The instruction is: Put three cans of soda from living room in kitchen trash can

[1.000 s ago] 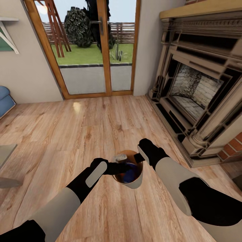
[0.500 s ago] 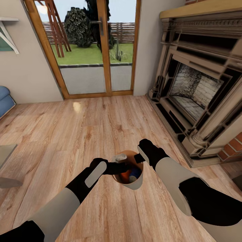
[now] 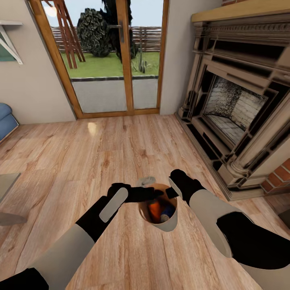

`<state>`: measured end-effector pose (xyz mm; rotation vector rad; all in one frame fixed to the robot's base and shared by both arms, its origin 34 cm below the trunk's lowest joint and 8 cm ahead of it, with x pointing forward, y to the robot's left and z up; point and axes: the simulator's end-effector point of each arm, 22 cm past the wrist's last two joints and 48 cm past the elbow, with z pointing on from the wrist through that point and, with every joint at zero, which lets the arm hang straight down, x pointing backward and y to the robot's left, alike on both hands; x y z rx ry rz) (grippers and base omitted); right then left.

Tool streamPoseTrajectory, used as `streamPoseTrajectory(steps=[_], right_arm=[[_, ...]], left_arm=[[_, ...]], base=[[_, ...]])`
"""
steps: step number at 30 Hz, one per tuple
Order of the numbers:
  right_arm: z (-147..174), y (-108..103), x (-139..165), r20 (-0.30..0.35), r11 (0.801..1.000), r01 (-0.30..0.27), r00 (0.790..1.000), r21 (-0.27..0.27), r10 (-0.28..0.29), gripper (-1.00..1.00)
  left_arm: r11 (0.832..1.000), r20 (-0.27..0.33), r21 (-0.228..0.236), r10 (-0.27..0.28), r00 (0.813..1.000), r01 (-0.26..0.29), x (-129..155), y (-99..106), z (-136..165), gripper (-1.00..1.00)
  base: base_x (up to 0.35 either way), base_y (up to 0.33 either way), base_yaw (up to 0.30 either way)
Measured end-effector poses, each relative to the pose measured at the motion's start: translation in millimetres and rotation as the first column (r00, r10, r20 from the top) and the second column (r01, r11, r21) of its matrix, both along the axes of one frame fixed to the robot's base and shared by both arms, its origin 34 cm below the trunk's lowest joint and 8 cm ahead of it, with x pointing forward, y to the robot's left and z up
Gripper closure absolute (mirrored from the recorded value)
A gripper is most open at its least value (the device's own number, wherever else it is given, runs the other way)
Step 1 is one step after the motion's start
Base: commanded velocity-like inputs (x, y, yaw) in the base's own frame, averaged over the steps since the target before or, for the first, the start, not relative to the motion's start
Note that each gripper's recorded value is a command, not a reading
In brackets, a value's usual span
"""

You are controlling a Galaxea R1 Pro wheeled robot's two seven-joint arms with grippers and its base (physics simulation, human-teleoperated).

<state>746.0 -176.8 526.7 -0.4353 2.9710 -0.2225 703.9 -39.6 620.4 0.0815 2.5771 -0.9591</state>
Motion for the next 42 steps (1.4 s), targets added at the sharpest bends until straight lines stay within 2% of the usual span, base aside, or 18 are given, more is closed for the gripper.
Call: streamPoseTrajectory(steps=[2,8,15,20,26,32,33,35,37,38,39,40,42], right_arm=[[0,-9,1,0.002,1.000,-0.004,1.000,-0.024,0.004,1.00],[-3,-19,-1,-0.006,1.000,0.025,1.000,-0.009,-0.026,1.00],[-4,-41,0,-0.004,0.998,0.033,0.999,-0.045,-0.034,1.00],[-6,-51,-1,-0.008,0.998,0.063,0.998,-0.032,-0.063,1.00],[-5,-90,0,-0.002,0.993,0.083,0.997,-0.083,-0.083,1.00],[-5,-130,-2,0.000,0.985,0.149,0.989,-0.090,-0.150,1.00],[-5,-142,-3,0.001,0.981,0.170,0.985,-0.090,-0.171,1.00],[-3,-162,-3,0.008,0.977,0.171,0.985,-0.130,-0.171,1.00],[0,-191,-6,0.014,0.966,0.224,0.974,-0.131,-0.224,1.00],[1,-201,-6,0.021,0.962,0.234,0.972,-0.140,-0.234,1.00],[2,-208,-7,0.025,0.958,0.249,0.969,-0.140,-0.248,1.00],[1,-215,-8,0.030,0.951,0.289,0.957,-0.111,-0.287,1.00],[0,-211,-7,0.029,0.940,0.336,0.942,-0.049,-0.335,1.00]], left_arm=[[1.000,0.002,-0.001,-0.012,1.000,0.012,-1,-1,4,-1.00],[0.999,0.001,0.017,-0.029,1.000,0.029,-2,8,5,-1.00],[0.997,-0.013,0.070,-0.024,1.000,0.025,-1,34,-8,-1.00],[0.995,-0.019,0.100,-0.014,1.000,0.015,0,53,-16,-1.00],[0.989,-0.025,0.148,0.008,1.000,-0.004,4,85,-28,-1.00],[0.981,-0.040,0.194,0.035,0.999,-0.026,5,116,-42,-1.00],[0.977,-0.050,0.208,0.044,0.998,-0.033,4,126,-48,-1.00],[0.974,-0.066,0.225,0.057,0.996,-0.041,2,136,-57,-1.00],[0.963,-0.115,0.264,0.088,0.989,-0.055,-7,157,-80,-1.00],[0.960,-0.132,0.273,0.098,0.986,-0.058,-10,162,-87,-1.00],[0.957,-0.151,0.284,0.107,0.983,-0.061,-15,167,-94,-1.00],[0.950,-0.186,0.307,0.125,0.974,-0.064,-24,178,-109,-1.00],[0.943,-0.222,0.327,0.145,0.964,-0.067,-33,188,-123,-1.00]], base=[[0.000,0.000,0.000],[0.000,0.000,0.000],[0.000,0.000,0.000],[0.000,0.000,0.000],[0.000,0.000,0.000],[0.000,0.000,0.000],[0.000,0.000,0.000],[0.000,0.000,0.000],[0.000,0.000,0.000],[0.000,0.000,0.000],[0.000,0.000,0.000],[0.000,0.000,0.000],[0.000,0.000,0.000]])
